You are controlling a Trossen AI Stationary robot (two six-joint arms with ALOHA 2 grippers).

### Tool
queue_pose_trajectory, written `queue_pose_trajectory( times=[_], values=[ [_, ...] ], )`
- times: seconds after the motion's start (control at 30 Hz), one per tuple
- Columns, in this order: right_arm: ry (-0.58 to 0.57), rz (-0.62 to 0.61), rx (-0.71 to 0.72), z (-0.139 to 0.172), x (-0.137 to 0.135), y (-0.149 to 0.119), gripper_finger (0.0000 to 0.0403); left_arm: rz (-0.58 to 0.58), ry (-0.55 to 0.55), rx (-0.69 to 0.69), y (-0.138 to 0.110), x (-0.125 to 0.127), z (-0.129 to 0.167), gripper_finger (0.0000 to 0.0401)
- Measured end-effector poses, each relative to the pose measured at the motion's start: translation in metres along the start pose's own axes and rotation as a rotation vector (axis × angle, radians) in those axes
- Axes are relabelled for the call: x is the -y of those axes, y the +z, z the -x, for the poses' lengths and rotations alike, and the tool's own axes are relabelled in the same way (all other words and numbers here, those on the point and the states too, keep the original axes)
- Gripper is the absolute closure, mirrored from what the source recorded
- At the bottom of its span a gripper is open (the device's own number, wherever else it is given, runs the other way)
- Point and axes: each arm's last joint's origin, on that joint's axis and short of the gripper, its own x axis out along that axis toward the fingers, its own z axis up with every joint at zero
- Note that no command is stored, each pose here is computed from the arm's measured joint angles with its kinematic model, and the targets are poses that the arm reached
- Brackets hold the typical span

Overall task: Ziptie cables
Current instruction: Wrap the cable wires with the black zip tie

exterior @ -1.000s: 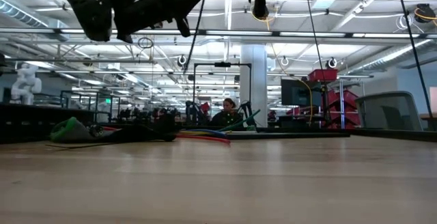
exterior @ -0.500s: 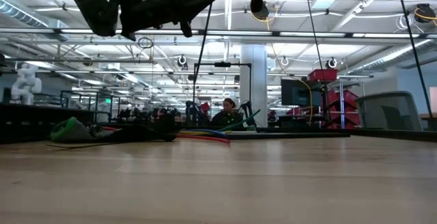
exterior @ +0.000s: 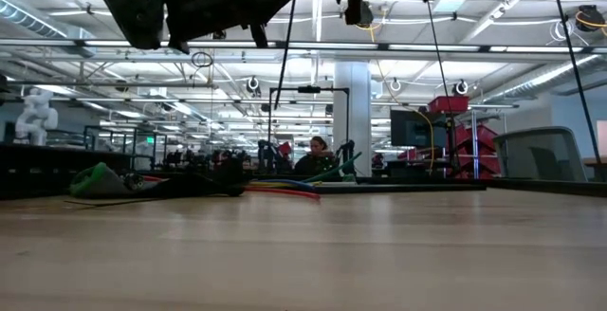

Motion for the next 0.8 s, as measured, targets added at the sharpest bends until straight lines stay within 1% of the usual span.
queue_pose_trajectory(
  times=[0.1,0.17,0.23,0.33,0.43,0.5,0.8],
  values=[
    [0.002,-0.014,0.003,-0.004,0.002,-0.006,0.0248,0.000,0.001,0.001,0.000,0.000,0.000,0.0401],
    [0.008,-0.019,0.020,-0.005,0.002,-0.006,0.0248,0.000,0.003,0.001,0.000,0.000,0.000,0.0401],
    [0.020,-0.016,0.036,-0.008,0.000,0.000,0.0248,0.000,0.003,0.002,0.000,0.000,0.000,0.0401],
    [0.070,0.004,0.031,-0.012,-0.005,0.008,0.0248,0.001,0.003,0.001,0.000,0.000,0.000,0.0401],
    [0.066,0.023,-0.004,-0.015,-0.008,0.012,0.0251,0.001,0.003,0.001,0.000,0.000,0.000,0.0401],
    [0.071,0.031,-0.031,-0.016,-0.008,0.013,0.0257,0.001,0.003,0.001,0.000,0.000,0.000,0.0401],
    [0.069,0.036,-0.038,-0.018,-0.008,0.012,0.0304,0.001,0.003,0.000,0.000,0.000,0.000,0.0401]
  ],
)
